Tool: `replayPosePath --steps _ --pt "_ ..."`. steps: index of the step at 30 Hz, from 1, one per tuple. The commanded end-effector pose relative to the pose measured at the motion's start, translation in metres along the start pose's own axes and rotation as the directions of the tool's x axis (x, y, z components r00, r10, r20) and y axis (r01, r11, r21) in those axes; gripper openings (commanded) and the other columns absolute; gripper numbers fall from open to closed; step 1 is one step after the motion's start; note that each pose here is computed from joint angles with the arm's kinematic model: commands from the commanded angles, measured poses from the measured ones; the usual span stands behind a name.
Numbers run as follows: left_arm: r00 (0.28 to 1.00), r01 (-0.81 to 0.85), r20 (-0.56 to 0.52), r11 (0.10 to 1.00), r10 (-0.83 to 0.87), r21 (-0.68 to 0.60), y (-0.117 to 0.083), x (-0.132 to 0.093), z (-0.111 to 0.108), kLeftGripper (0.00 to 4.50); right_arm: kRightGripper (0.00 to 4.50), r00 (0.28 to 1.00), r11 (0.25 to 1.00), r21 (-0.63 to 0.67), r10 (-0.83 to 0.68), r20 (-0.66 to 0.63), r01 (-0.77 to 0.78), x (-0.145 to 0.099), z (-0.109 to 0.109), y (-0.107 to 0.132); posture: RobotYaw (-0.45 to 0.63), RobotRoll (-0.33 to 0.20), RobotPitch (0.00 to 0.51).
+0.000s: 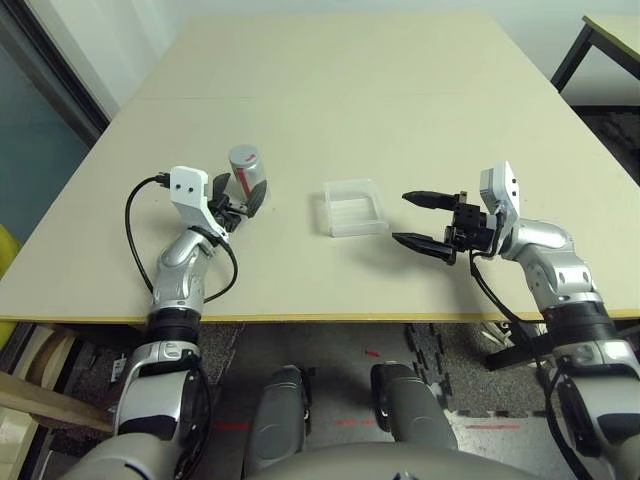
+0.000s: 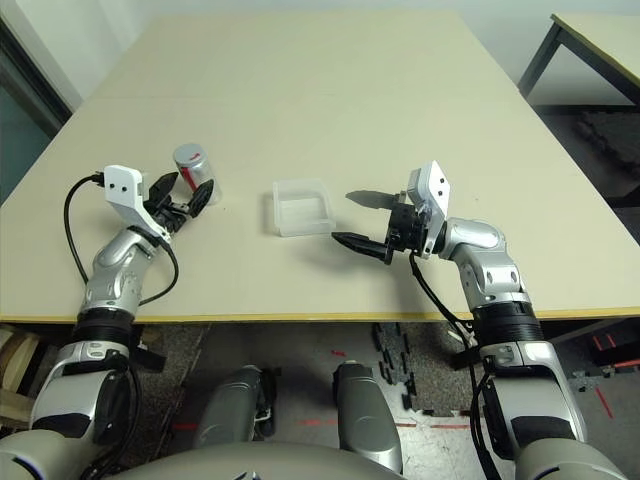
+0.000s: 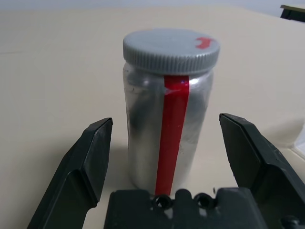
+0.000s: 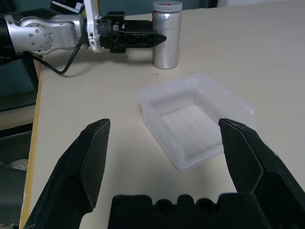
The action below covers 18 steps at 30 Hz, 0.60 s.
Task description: Pour the medicine from the bottle into the box.
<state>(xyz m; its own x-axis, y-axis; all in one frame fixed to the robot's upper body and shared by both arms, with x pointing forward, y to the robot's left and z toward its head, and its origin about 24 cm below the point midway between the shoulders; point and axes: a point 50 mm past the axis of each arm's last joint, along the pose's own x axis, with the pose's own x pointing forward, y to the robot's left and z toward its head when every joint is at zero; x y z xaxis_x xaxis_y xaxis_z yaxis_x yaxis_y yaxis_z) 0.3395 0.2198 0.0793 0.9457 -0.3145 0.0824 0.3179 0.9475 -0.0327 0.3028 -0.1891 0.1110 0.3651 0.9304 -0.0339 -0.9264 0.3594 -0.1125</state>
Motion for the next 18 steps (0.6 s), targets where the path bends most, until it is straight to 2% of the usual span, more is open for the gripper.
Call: replayPosePath --steps 1,18 --pt "1.0 0.001 -0.012 1.0 0.0 0.017 -0.002 0.006 -0.002 4.49 4.5 1.0 1.0 -0.014 0.002 -0.01 -0.002 -0.001 0.001 0.001 -0.21 0.0 0.103" --pt "0.999 -0.014 -0.03 1.0 0.015 0.026 -0.004 0.032 0.001 4.49 4.5 1.0 1.0 -0.015 -0.006 -0.004 0.006 -0.001 -0.002 0.002 -0.23 0.0 0.102"
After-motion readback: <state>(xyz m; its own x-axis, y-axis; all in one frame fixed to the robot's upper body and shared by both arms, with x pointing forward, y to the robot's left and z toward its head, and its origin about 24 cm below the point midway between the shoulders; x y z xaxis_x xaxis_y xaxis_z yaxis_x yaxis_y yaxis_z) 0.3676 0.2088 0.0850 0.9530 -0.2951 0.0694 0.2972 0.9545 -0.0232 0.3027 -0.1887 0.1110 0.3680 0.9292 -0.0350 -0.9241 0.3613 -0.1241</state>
